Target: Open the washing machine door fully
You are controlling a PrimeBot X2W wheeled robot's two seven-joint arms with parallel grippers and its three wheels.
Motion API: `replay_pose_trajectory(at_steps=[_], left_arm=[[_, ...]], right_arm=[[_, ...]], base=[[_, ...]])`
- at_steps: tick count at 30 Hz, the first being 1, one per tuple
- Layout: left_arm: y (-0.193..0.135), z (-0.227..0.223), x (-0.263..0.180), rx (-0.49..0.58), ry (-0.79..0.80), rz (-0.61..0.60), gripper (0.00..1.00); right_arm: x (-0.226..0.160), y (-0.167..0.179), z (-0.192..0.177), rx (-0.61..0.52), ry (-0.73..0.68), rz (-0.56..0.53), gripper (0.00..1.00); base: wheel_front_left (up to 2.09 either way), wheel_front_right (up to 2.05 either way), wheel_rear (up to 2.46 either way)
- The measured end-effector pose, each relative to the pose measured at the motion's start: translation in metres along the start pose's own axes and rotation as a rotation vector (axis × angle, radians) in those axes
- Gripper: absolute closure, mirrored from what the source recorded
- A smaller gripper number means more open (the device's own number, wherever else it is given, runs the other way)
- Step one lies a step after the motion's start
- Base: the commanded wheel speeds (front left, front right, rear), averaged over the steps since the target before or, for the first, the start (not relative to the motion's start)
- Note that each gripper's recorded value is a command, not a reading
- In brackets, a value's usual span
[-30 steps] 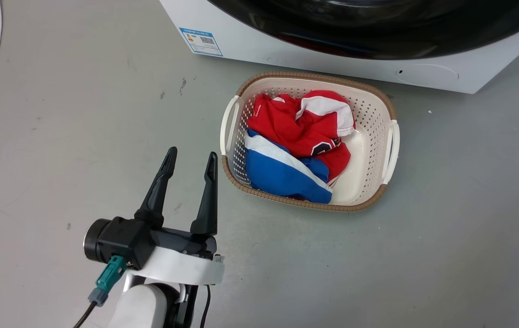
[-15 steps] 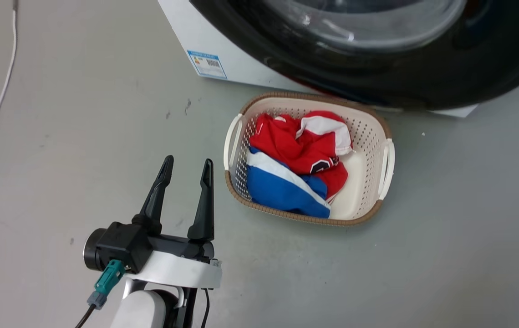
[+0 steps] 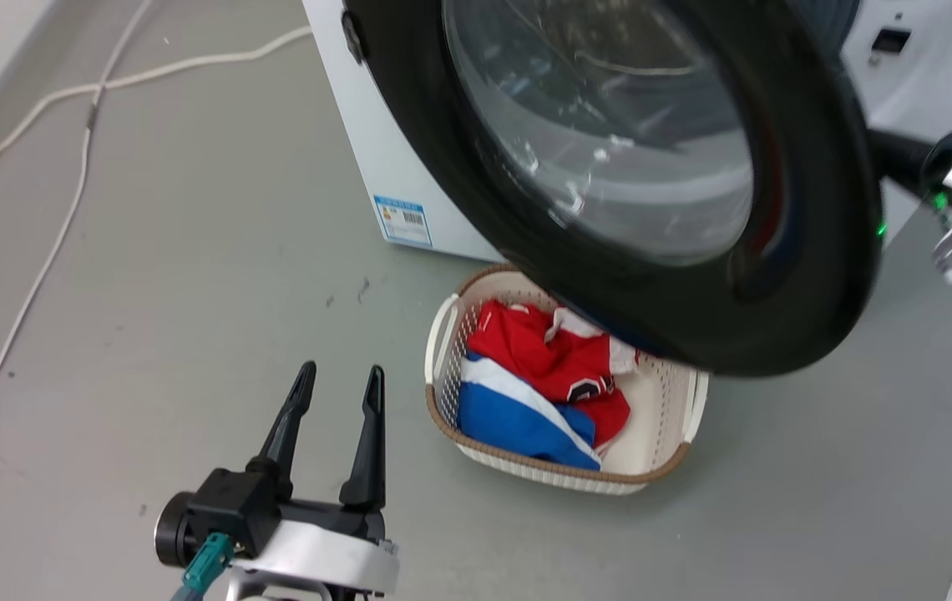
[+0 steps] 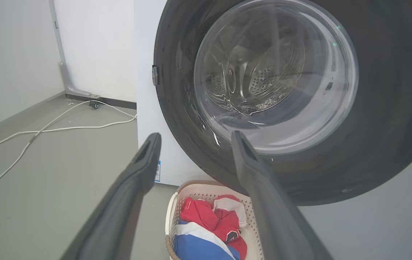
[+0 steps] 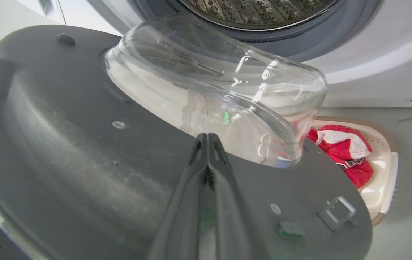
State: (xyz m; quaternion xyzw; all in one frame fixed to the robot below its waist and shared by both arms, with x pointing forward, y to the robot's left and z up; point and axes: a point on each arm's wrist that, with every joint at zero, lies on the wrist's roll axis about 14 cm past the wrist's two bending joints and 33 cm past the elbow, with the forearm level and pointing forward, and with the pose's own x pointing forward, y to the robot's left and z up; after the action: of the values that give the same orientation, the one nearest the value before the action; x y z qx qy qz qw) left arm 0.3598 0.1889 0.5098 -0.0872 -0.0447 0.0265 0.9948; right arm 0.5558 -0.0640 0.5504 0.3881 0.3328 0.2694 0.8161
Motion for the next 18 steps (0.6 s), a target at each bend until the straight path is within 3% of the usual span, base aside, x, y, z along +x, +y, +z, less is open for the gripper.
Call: replay_pose_trajectory(at_steps=[18], left_arm=[[0.027, 0.024, -0.058, 0.011, -0.067, 0.093, 0.0]], right_arm=[[-0.01, 0.073, -0.108, -0.034, 0.219, 0.221, 1.0]], base=[[0.0, 0.0, 0.0]])
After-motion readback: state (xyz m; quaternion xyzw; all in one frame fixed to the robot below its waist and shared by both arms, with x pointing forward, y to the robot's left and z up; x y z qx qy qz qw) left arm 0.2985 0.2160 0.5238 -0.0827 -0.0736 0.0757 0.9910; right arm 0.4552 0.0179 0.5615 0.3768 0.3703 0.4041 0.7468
